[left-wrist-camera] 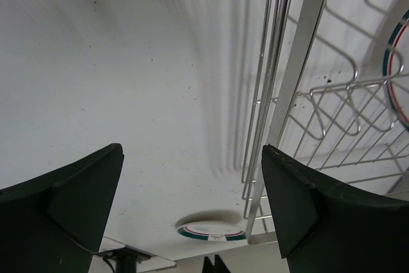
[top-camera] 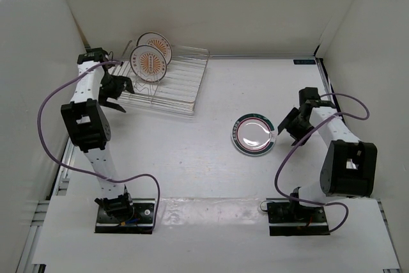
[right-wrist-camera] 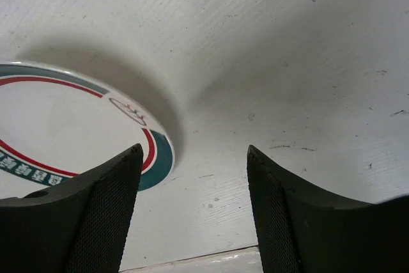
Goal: Unload the plates from the dish rack
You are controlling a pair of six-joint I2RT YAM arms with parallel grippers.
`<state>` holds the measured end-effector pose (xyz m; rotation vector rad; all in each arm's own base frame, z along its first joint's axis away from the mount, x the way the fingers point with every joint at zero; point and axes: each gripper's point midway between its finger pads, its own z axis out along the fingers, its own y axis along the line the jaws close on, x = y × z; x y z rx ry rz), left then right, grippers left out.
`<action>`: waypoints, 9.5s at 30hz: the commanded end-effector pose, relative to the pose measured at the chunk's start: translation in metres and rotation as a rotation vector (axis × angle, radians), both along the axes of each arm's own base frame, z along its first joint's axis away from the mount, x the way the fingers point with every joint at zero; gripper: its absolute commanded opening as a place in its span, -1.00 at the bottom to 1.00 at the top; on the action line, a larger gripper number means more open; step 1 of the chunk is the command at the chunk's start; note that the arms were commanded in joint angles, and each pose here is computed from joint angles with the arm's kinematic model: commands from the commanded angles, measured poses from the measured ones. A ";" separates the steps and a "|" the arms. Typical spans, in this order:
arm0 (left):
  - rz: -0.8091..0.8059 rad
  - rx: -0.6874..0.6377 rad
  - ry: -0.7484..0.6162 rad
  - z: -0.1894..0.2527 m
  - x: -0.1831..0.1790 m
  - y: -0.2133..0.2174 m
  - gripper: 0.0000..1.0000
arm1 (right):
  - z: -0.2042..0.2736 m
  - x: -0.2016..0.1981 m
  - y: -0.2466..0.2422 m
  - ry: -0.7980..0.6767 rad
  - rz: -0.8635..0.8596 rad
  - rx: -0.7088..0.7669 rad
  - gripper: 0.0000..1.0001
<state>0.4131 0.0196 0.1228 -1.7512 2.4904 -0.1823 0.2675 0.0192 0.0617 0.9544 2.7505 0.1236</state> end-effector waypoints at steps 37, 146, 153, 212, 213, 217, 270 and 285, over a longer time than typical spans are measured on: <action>0.176 -0.110 -0.045 -0.045 0.005 0.001 -1.00 | 0.007 -0.006 -0.008 -0.041 0.031 0.020 0.38; -1.305 0.201 -1.219 0.044 0.094 -0.050 -0.06 | 0.001 -0.023 -0.002 -0.117 0.174 0.025 0.46; -1.300 0.202 -1.255 0.053 0.093 -0.049 -0.47 | 0.002 -0.022 -0.003 -0.119 0.174 0.018 0.49; -1.019 -0.545 -1.239 0.175 -0.020 -0.307 -1.00 | 0.191 0.061 0.185 -0.682 0.539 0.775 0.59; -1.018 -0.548 -1.238 0.176 -0.020 -0.308 -1.00 | 0.192 0.060 0.185 -0.679 0.538 0.779 0.59; -1.024 -0.554 -1.253 0.184 -0.023 -0.307 -1.00 | 0.194 0.058 0.190 -0.693 0.555 0.800 0.59; -0.812 -0.412 -0.860 0.127 -0.053 -0.189 1.00 | 0.028 -0.004 0.077 -0.163 -0.116 0.521 -0.74; -0.748 -0.332 -0.806 0.126 -0.057 -0.173 1.00 | 0.021 -0.033 0.076 0.016 -0.215 0.518 0.55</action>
